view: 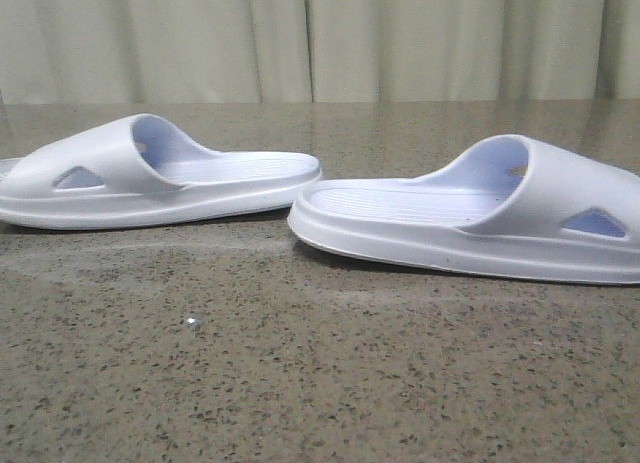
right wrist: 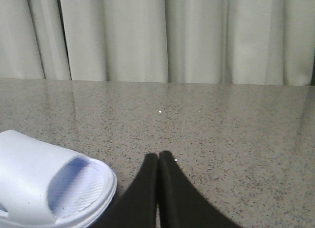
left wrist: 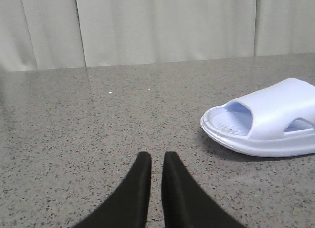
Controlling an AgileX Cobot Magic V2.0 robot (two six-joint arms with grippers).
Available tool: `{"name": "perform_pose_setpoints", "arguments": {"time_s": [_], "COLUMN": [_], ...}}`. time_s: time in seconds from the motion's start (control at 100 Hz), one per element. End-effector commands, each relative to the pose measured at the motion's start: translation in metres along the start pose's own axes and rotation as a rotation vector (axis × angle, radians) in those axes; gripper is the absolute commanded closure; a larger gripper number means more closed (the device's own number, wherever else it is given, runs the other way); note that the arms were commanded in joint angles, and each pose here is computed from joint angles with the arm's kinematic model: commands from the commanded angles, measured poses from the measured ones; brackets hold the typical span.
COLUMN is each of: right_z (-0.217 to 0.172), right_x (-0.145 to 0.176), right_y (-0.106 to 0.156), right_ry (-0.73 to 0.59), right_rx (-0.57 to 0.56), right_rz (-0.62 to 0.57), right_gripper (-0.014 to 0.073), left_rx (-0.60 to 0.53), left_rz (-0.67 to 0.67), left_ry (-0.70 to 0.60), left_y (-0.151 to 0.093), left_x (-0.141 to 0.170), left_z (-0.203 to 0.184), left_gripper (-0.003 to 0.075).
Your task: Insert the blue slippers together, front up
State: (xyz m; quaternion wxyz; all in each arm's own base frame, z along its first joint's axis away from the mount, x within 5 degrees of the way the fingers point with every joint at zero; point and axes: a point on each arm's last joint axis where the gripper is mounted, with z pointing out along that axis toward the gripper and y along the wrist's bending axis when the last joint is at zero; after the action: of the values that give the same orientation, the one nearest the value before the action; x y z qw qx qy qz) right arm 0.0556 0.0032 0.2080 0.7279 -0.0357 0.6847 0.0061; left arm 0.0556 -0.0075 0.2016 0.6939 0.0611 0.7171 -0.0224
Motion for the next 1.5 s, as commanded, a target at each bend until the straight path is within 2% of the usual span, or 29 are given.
{"name": "perform_pose_setpoints", "arguments": {"time_s": [0.0, 1.15, 1.49], "right_z": [-0.0006, -0.0006, -0.0009], "right_x": [-0.0012, -0.0012, -0.0043], "right_y": [0.0003, 0.0003, 0.0005], "right_ry": [-0.075, -0.075, -0.11], "right_rx": [0.002, 0.002, 0.0], "right_rz": [0.0, 0.0, 0.0], "right_gripper": [0.0702, 0.0702, 0.0702], "left_rx": [-0.014, -0.014, -0.014], "left_rz": [-0.02, -0.02, -0.02], "left_ry": [-0.098, -0.098, -0.098], "left_y": [0.0014, 0.0014, 0.0014], "left_x": [-0.0053, -0.0053, -0.0053], "left_z": [-0.0021, -0.0021, -0.0021], "left_gripper": [0.0704, 0.0704, 0.0704]}}
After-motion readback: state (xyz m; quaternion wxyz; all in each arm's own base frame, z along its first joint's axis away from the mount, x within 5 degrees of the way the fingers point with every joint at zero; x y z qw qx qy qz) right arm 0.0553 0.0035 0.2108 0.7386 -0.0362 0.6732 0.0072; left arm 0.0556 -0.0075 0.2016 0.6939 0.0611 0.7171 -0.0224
